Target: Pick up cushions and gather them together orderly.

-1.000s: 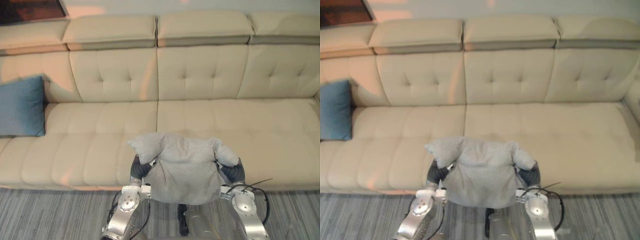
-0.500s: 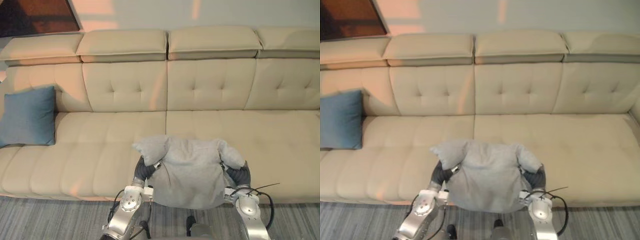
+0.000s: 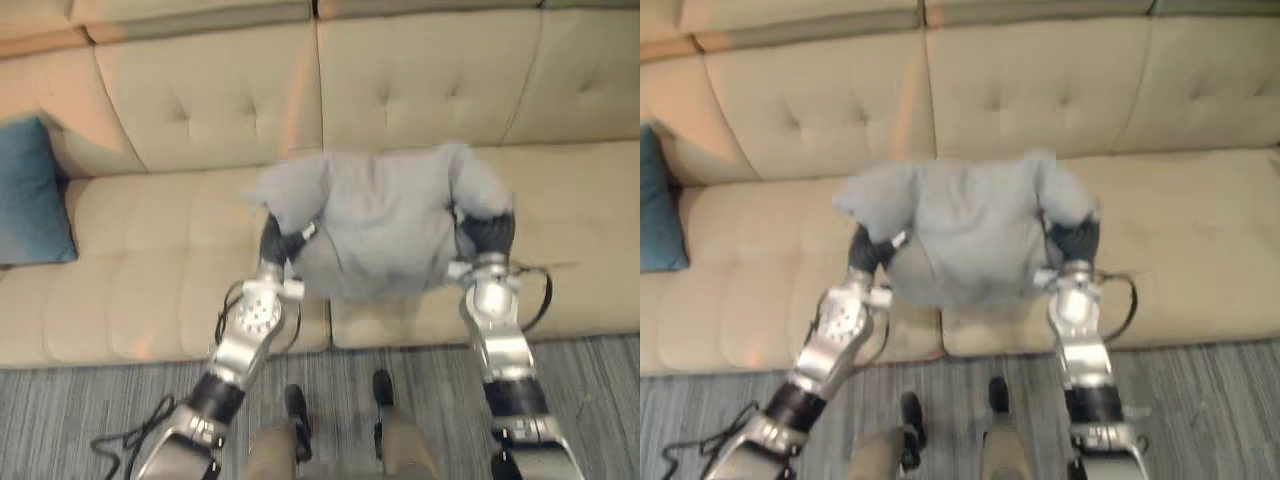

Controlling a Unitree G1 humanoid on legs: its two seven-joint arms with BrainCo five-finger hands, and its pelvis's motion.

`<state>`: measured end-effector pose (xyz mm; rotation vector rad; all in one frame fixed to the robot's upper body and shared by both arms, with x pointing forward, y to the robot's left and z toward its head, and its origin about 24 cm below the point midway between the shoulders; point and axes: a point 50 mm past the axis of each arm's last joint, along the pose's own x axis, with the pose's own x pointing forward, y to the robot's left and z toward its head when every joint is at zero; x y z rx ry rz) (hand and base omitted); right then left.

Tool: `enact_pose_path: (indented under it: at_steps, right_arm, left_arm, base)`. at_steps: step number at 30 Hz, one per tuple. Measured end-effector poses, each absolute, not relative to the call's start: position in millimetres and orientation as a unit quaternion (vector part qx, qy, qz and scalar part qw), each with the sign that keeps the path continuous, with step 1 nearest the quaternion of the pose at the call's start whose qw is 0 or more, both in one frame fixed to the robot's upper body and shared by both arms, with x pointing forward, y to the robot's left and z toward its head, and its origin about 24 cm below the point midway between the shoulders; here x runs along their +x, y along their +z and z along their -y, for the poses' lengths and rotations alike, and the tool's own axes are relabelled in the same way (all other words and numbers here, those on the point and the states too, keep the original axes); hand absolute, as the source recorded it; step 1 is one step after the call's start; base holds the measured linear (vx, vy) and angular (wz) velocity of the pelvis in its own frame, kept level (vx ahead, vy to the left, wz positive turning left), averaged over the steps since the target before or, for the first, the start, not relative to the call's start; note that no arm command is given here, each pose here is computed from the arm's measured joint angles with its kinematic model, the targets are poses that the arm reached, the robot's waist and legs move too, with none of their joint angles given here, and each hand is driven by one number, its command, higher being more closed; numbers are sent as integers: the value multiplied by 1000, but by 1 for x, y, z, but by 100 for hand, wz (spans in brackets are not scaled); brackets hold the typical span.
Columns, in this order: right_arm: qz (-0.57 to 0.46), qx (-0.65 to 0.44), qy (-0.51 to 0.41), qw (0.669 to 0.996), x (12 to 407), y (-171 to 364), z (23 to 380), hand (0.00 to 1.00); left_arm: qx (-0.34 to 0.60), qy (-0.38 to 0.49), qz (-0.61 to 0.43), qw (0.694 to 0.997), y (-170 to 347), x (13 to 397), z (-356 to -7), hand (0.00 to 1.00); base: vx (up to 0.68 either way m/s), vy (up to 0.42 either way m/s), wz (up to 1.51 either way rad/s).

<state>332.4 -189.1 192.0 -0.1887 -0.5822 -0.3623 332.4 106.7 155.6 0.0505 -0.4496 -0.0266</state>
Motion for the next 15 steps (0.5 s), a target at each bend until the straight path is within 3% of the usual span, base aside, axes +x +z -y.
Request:
enact_pose_path:
  at_steps: [5,12,15]
  right_arm:
    - [364,-103,-211,901,362,275,182,100]
    - [421,-73,-246,870,371,365,167,100]
    - [427,-67,-249,867,370,378,164,100]
  left_arm:
    - [87,50,326,940,237,364,-119,100]
    - [65,132,400,905,323,376,-130,100]
    - [57,139,407,901,334,376,-131,100]
  base:
    - [-97,-22,14]
    - [-53,-26,9]
    - [-16,-13,10]
